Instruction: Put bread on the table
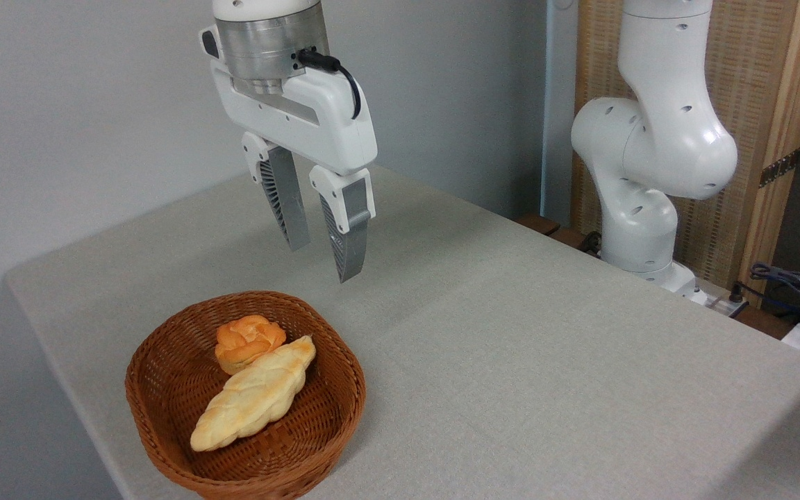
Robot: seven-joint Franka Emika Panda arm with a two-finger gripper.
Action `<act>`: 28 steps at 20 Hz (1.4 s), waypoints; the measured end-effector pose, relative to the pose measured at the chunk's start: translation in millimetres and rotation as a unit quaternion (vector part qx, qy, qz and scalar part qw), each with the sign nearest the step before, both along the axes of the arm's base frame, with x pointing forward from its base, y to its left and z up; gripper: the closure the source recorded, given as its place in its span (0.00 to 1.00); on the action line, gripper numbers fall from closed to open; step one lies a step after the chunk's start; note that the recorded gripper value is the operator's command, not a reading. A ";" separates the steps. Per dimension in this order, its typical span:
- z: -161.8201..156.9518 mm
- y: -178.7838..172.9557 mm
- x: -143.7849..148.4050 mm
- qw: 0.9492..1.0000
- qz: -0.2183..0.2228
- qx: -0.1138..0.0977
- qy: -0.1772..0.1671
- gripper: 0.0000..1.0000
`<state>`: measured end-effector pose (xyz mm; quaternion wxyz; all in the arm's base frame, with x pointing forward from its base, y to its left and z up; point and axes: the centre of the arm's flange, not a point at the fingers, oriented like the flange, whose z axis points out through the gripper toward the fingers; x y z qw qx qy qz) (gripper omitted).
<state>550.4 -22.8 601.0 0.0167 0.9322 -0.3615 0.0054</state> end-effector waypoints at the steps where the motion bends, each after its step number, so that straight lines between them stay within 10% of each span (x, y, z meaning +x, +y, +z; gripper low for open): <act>1: 0.0 0.0 0.0 1.000 0.000 0.000 0.000 0.00; 19: -0.9 0.0 0.0 1.000 0.000 0.000 0.001 0.00; 28: -5.6 -18.8 25.5 0.995 0.064 -0.047 -0.059 0.00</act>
